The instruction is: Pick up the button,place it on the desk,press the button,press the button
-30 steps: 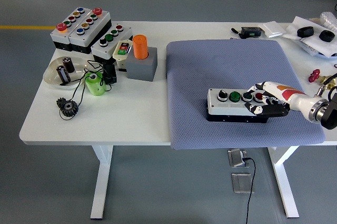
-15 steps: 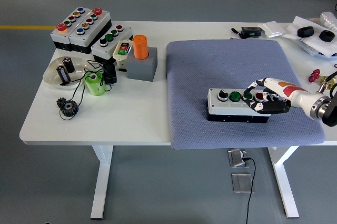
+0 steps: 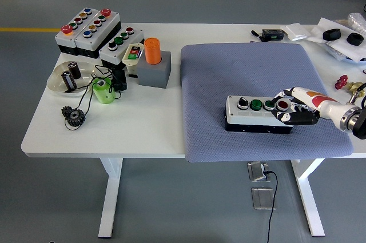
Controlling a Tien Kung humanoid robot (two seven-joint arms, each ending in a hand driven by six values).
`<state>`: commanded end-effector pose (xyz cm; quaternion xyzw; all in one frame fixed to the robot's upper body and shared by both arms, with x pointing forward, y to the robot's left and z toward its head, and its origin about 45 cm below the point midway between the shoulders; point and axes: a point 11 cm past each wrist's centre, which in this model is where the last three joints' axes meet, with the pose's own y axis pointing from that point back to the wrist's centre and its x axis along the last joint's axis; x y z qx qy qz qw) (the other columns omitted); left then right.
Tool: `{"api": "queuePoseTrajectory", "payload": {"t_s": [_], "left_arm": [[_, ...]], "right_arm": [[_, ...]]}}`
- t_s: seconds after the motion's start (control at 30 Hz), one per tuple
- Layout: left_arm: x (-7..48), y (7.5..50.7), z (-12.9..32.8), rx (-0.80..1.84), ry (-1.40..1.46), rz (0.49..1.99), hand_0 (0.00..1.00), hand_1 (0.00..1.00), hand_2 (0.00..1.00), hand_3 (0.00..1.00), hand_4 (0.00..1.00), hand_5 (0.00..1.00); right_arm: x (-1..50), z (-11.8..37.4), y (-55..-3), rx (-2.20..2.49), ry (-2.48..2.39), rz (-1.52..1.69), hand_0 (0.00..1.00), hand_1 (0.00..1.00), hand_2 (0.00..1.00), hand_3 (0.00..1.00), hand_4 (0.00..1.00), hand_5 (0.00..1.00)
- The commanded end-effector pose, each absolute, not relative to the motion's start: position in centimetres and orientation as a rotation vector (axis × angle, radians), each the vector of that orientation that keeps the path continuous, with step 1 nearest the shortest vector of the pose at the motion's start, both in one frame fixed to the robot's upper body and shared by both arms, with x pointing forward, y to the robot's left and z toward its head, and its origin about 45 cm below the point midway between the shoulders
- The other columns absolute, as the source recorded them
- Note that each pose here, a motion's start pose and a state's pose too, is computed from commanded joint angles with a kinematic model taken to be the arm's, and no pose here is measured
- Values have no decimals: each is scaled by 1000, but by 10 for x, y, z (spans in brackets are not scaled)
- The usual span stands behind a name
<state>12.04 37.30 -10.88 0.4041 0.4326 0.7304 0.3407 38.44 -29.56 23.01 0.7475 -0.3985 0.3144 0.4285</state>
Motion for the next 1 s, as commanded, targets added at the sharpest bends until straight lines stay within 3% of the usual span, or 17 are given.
{"api": "queuePoseTrajectory", "payload": {"t_s": [0.43, 0.83, 0.87, 1.0], "left_arm": [[118, 373, -109, 1057, 1127, 1900, 673, 705, 719, 530, 373, 997], [121, 375, -108, 1060, 1113, 1894, 673, 706, 719, 531, 373, 997], [121, 376, -108, 1059, 1111, 1894, 673, 707, 719, 532, 373, 998], [124, 377, -107, 1058, 1102, 1895, 673, 707, 719, 532, 373, 998]], "right_arm": [[381, 232, -287, 1883, -976, 809, 152, 2, 63, 705, 619, 600], [387, 296, -296, 2050, -1360, 800, 196, 2, 101, 722, 620, 599], [388, 300, -298, 2069, -1403, 774, 434, 305, 412, 848, 622, 588], [392, 319, -308, 2154, -1593, 686, 434, 305, 412, 848, 622, 588]]}}
